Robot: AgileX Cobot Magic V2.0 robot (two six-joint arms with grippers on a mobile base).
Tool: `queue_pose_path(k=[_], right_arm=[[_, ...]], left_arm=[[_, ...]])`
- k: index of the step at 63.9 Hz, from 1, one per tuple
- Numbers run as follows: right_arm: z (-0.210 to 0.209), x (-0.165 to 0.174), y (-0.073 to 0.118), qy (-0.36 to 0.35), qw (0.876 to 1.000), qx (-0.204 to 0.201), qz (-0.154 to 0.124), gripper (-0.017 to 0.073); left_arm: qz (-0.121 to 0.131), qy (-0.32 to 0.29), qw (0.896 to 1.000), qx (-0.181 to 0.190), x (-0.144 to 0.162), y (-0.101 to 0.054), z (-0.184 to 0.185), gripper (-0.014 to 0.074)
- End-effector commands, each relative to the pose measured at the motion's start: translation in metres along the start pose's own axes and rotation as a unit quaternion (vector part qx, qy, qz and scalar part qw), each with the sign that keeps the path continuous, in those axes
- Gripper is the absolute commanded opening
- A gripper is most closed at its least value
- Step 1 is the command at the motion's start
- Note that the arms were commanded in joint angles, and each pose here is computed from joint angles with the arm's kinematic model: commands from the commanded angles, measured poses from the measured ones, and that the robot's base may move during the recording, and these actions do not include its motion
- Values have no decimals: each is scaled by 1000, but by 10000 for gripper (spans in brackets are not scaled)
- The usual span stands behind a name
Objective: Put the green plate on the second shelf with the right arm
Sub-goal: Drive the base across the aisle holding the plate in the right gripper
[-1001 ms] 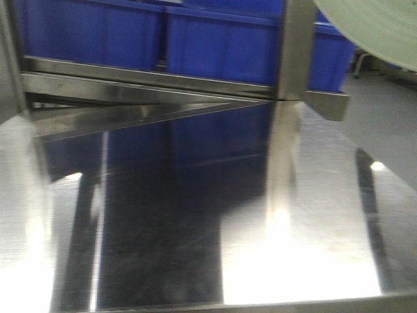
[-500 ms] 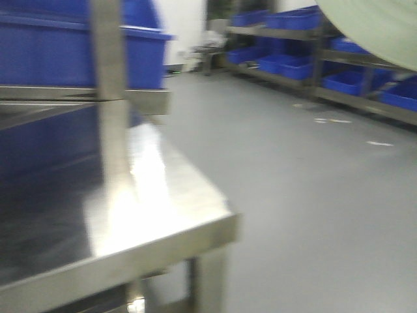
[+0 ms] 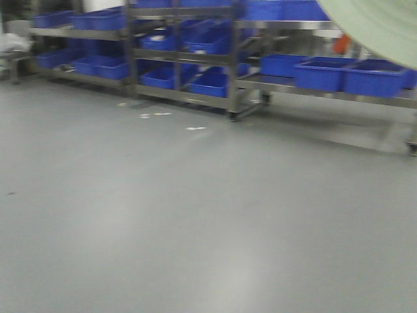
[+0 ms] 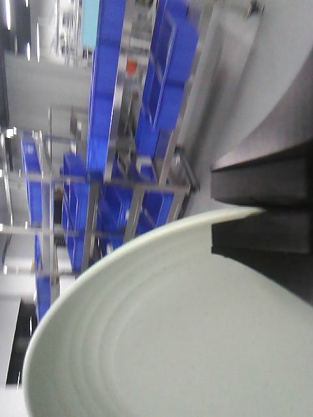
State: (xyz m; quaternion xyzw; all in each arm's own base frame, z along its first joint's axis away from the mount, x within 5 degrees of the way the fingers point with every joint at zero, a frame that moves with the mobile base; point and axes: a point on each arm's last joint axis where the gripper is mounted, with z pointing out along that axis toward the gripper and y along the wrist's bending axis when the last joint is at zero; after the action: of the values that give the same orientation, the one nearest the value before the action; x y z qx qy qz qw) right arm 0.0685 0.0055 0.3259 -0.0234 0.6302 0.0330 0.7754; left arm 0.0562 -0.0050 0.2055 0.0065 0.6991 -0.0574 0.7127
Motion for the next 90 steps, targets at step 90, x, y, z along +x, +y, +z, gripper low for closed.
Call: queue_pose_path(k=[90], right_arm=[[0, -21, -1, -69, 998, 5, 2, 30]], left_arm=[[-1, -29, 1000, 3, 5, 0, 0, 131]])
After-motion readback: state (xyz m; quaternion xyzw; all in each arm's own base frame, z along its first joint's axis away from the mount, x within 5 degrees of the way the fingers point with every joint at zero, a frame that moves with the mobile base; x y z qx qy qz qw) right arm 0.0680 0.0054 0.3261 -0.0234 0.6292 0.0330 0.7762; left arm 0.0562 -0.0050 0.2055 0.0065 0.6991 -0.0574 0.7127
